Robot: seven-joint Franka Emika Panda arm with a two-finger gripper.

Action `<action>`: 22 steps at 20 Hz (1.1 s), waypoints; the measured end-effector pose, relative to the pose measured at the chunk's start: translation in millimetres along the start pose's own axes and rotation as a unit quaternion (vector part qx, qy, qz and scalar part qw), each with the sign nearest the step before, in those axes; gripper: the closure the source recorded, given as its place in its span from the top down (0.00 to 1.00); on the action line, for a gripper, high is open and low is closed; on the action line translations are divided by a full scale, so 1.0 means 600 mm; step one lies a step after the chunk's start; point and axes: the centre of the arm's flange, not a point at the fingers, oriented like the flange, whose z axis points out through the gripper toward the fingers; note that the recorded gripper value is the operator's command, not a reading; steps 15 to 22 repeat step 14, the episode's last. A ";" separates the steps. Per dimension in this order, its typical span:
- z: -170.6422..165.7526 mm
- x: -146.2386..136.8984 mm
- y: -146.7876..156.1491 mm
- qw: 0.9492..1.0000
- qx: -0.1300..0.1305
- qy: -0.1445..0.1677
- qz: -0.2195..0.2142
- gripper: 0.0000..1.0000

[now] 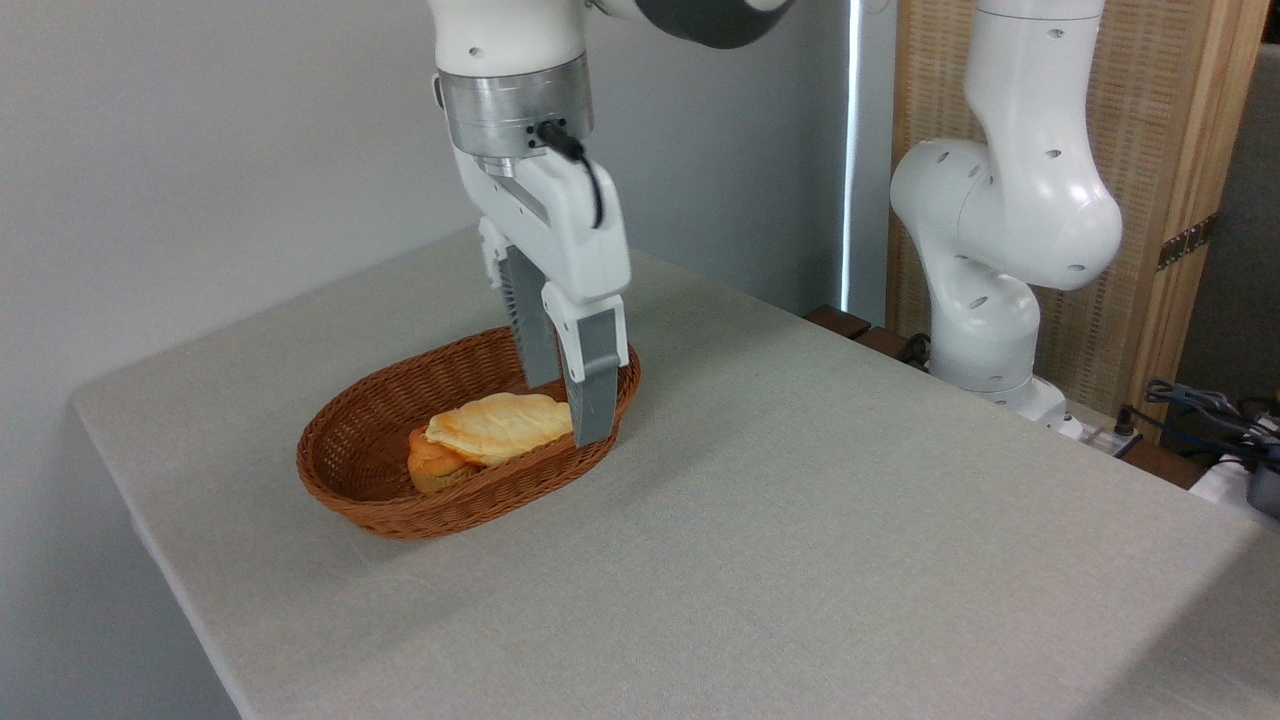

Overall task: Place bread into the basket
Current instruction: 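Lower the bread into the basket and open the gripper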

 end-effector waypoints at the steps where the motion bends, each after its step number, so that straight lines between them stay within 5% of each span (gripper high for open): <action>1: -0.002 0.000 -0.005 1.000 0.008 0.006 -0.024 1.00; 5: 0.004 0.007 -0.009 0.998 0.012 0.009 -0.056 1.00; 22: -0.005 0.030 -0.006 0.998 0.024 0.018 -0.047 1.00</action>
